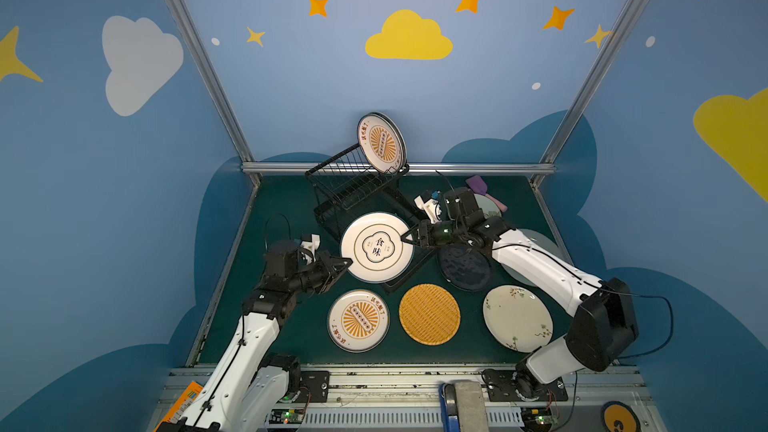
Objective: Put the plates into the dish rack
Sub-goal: 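Grasp the plate rim with the right gripper while the left gripper releases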
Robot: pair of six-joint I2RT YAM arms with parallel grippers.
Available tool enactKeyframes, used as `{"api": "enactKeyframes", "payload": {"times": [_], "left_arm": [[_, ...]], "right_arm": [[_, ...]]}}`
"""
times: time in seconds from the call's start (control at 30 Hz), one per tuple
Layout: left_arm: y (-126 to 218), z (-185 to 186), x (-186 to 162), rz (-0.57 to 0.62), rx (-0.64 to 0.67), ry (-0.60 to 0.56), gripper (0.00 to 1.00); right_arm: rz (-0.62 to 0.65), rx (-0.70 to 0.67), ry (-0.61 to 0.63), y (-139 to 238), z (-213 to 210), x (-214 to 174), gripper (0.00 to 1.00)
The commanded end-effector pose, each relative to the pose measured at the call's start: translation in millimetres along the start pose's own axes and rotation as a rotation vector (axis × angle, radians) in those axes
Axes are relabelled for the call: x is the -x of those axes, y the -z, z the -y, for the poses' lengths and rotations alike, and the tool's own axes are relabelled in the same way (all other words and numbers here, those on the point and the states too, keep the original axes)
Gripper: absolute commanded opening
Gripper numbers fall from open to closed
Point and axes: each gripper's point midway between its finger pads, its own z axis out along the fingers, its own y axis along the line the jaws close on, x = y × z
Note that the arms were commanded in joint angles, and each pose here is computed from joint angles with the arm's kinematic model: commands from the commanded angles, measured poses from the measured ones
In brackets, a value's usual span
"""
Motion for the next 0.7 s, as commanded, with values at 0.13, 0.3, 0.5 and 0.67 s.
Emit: {"api": "enactKeyframes", "payload": {"times": [0.13,0.3,0.5,0.67], "left_arm": [[1,12,9,0.033,-0.02,-0.096,0.04],[8,-15,16,0.073,0.162,-0.183,0.24],[25,-1,17,0.079,0.195,-0.279,0.75],[45,5,12,0.081,0.243,-0.41,1.0]], "right_arm": [[0.001,0.05,-0.011,0,-10,0,0.0],[0.021,0.034,0.022,11,-16,4,0.0],[0.19,-0.125,0.104,52,-17,28,0.0],[0.332,-0.208,0.183,97,-30,52,0.0]]}}
